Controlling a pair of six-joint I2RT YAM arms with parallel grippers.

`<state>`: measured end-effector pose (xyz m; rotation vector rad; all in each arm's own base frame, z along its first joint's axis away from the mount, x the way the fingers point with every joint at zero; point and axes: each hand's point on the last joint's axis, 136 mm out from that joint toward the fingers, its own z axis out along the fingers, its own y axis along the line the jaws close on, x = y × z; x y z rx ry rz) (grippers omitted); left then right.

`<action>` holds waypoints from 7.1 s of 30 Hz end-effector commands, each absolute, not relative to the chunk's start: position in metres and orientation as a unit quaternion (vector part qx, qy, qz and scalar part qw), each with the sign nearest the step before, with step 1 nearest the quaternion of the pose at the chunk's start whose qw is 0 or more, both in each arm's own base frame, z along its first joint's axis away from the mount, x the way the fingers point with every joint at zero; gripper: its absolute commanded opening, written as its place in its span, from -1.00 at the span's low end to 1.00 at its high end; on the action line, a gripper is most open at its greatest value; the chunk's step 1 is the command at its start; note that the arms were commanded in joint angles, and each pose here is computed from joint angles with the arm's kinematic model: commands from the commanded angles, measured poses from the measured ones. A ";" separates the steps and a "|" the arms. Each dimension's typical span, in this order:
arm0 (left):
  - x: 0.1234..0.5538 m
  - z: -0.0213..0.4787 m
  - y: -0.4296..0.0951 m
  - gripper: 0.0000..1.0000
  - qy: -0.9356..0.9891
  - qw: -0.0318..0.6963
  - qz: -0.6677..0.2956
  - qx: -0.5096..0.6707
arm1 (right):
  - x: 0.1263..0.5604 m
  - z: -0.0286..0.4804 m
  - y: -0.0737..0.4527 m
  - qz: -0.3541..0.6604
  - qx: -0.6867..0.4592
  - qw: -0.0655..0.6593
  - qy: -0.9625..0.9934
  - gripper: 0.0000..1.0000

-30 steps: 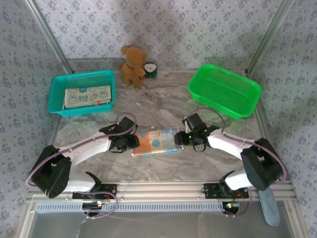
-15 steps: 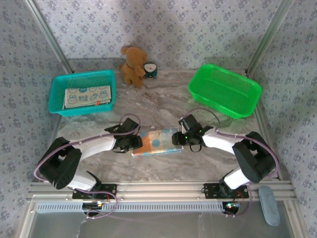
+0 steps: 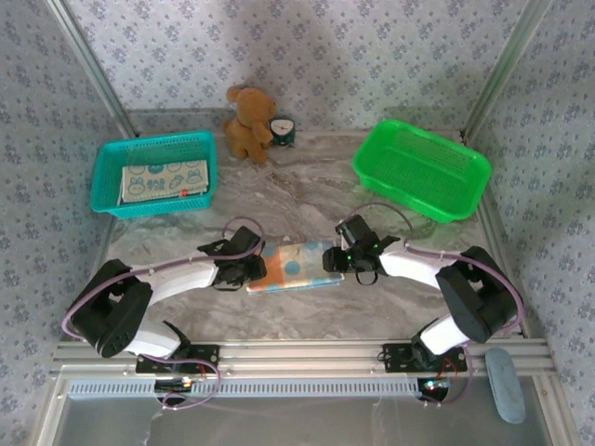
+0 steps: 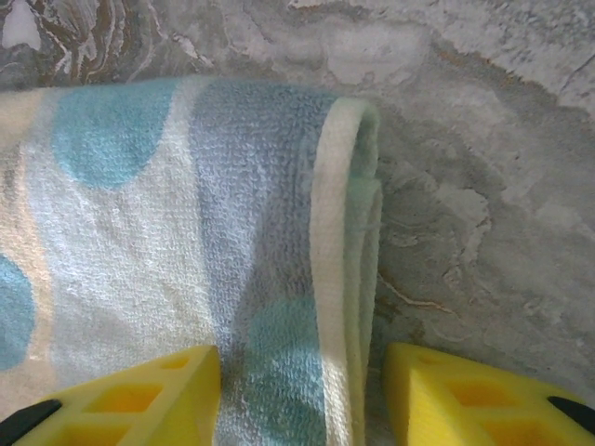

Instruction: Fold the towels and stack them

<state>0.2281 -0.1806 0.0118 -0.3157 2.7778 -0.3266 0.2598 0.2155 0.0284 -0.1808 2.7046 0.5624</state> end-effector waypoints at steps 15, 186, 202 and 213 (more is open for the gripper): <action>0.229 0.042 -0.153 -1.00 0.984 0.171 -0.009 -0.057 | 0.268 0.101 0.187 0.185 -0.022 0.271 0.945 1.00; 0.339 0.147 0.045 1.00 0.825 0.511 0.171 -0.167 | 0.355 0.123 -0.013 -0.183 0.036 0.493 0.850 1.00; 0.395 0.094 0.027 1.00 0.821 0.563 0.063 -0.066 | 0.391 0.090 -0.018 -0.043 0.015 0.552 0.833 1.00; 0.395 0.091 0.027 0.99 0.824 0.561 0.054 -0.064 | 0.391 0.085 -0.019 -0.033 0.015 0.557 0.830 1.00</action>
